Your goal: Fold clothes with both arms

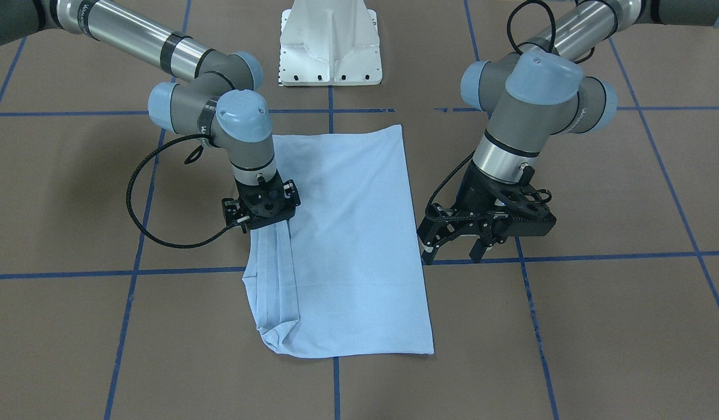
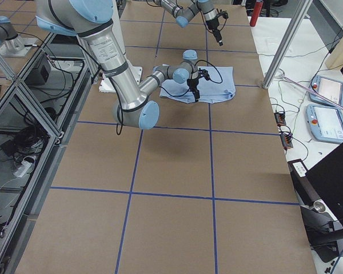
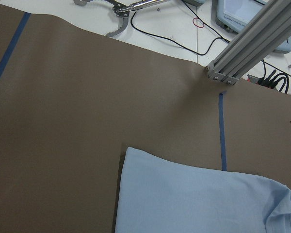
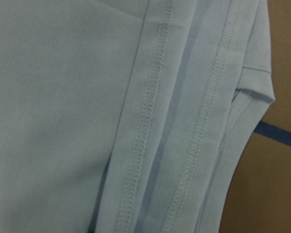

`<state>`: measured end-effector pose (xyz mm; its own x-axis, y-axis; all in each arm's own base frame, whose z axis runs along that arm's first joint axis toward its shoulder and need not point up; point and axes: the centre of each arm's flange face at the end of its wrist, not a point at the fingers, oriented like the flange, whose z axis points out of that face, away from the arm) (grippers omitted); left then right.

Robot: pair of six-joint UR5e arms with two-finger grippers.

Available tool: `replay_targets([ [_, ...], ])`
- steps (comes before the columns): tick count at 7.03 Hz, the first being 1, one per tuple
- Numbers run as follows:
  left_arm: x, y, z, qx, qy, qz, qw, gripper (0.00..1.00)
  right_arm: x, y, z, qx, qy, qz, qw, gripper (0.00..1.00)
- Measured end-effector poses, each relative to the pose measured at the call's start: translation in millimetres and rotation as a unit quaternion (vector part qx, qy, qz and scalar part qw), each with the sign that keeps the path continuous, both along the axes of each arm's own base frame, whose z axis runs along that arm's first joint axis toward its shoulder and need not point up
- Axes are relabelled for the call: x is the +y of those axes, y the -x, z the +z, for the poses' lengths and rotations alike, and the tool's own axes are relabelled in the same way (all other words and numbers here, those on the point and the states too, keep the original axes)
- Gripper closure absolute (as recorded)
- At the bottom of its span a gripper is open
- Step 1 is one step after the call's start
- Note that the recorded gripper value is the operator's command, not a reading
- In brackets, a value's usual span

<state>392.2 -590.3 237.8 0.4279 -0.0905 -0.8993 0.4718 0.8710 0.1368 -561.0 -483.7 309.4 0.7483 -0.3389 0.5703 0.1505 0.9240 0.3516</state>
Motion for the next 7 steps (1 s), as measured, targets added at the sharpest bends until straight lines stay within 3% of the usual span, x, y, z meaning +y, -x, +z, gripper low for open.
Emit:
replay_targets([
  [7, 1.4, -4.5, -2.2, 0.003, 0.002, 0.001, 1.0000, 0.00, -31.5, -34.7, 22.9, 0.016, -0.007, 0.001, 0.9998, 0.00],
])
